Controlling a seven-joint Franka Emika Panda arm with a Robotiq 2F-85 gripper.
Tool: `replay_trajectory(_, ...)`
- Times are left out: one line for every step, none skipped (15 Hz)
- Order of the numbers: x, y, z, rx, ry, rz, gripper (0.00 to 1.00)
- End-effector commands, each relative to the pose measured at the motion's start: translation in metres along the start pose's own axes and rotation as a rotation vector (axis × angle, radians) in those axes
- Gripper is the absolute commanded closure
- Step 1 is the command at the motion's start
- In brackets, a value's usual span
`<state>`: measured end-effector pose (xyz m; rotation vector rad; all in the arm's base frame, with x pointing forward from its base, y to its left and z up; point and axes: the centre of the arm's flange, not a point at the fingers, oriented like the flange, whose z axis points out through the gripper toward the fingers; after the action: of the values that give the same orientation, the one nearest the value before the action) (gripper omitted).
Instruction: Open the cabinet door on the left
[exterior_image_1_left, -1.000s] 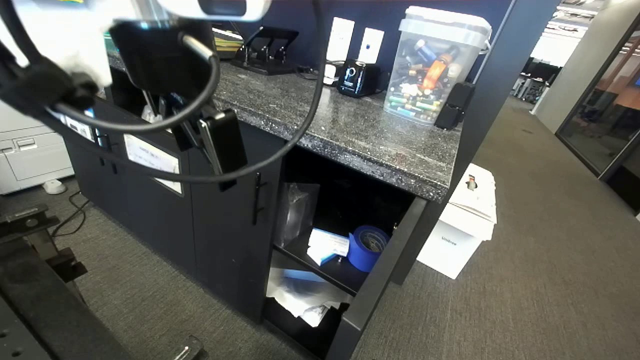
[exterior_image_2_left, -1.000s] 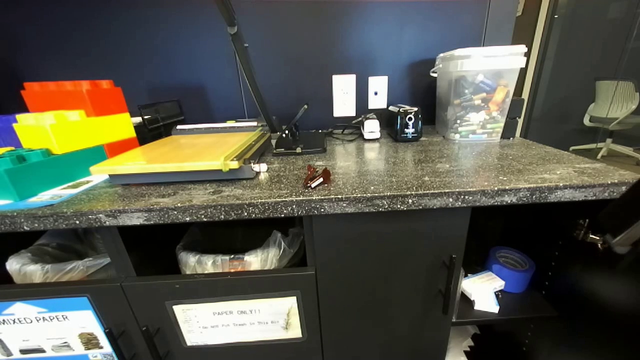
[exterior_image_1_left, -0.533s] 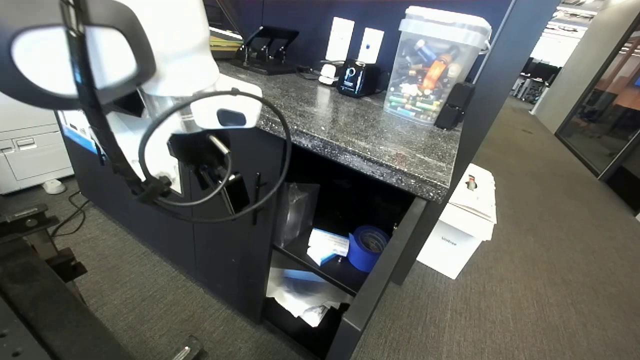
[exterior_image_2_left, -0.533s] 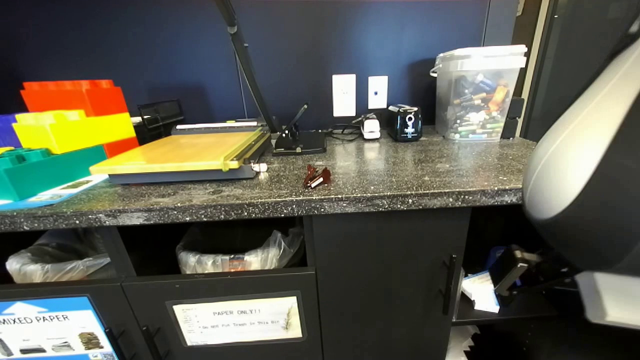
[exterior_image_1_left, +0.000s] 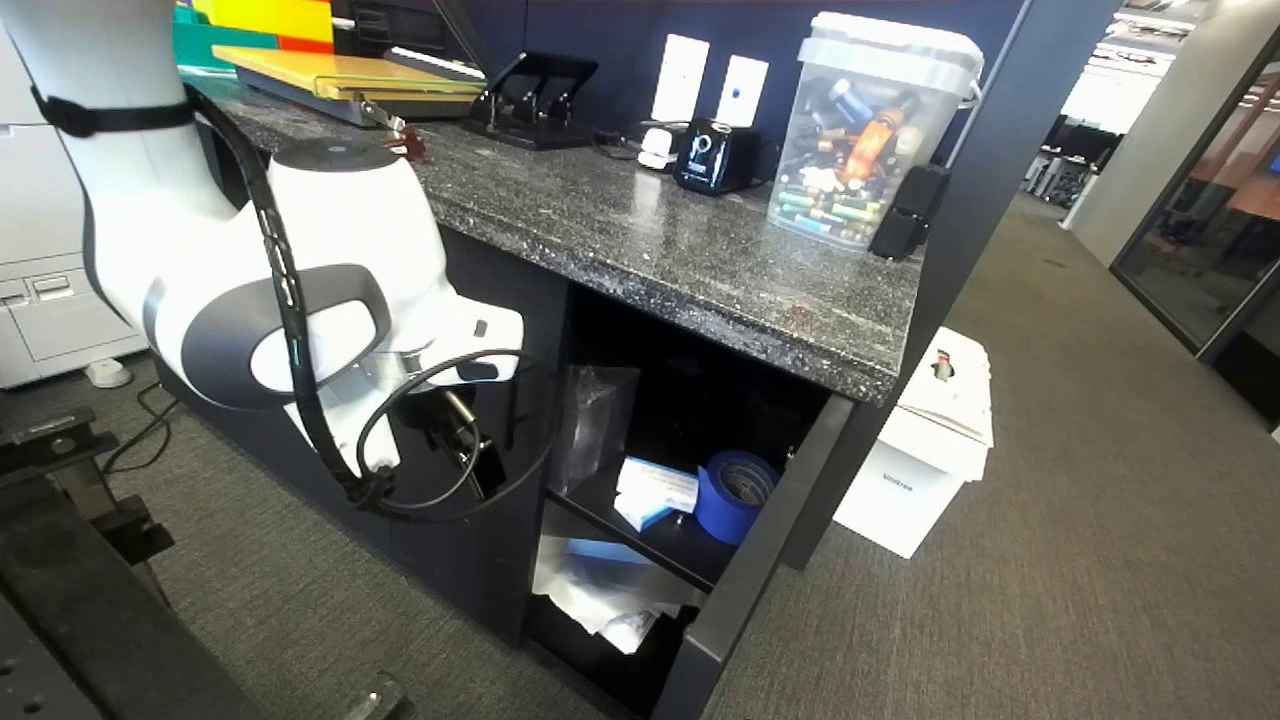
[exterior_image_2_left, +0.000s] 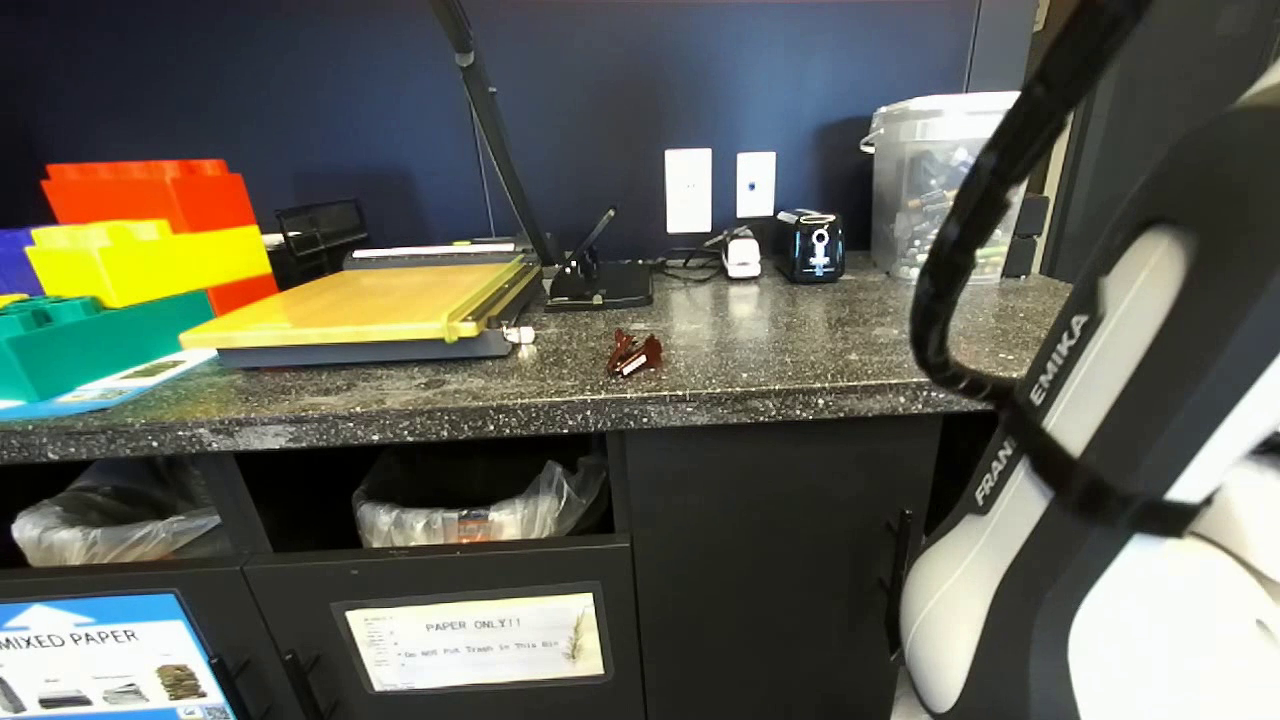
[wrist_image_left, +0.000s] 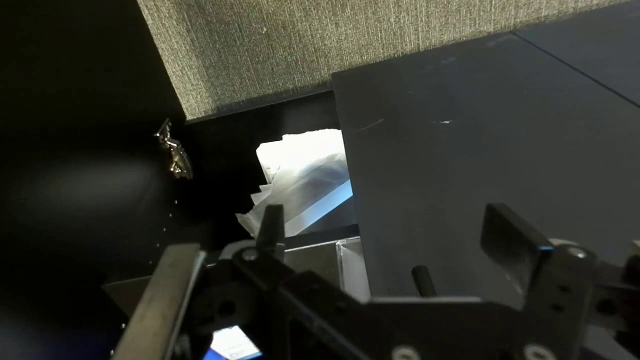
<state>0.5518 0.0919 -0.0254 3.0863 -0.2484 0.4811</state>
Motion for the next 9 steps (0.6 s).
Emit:
replay_trajectory(0.004,-0.019,0.012,0.012,0.120,-0.010,0.00)
replay_trajectory(0.002,-0.021,0.009,0.018,0.156,-0.016,0.00)
replay_trajectory(0.001,-0.023,0.005,0.024,0.192,-0.025,0.00)
replay_trajectory(0.002,-0.026,0.003,0.027,0.219,-0.030,0.00)
replay_trajectory(0.005,-0.028,0.003,0.028,0.242,-0.032,0.00)
replay_trajectory(0.010,-0.031,0.005,0.025,0.253,-0.031,0.00)
replay_trajectory(0.019,-0.033,0.008,0.019,0.261,-0.029,0.00)
replay_trajectory(0.025,-0.035,0.008,0.016,0.272,-0.028,0.00)
replay_trajectory(0.033,-0.038,0.010,0.012,0.292,-0.032,0.00)
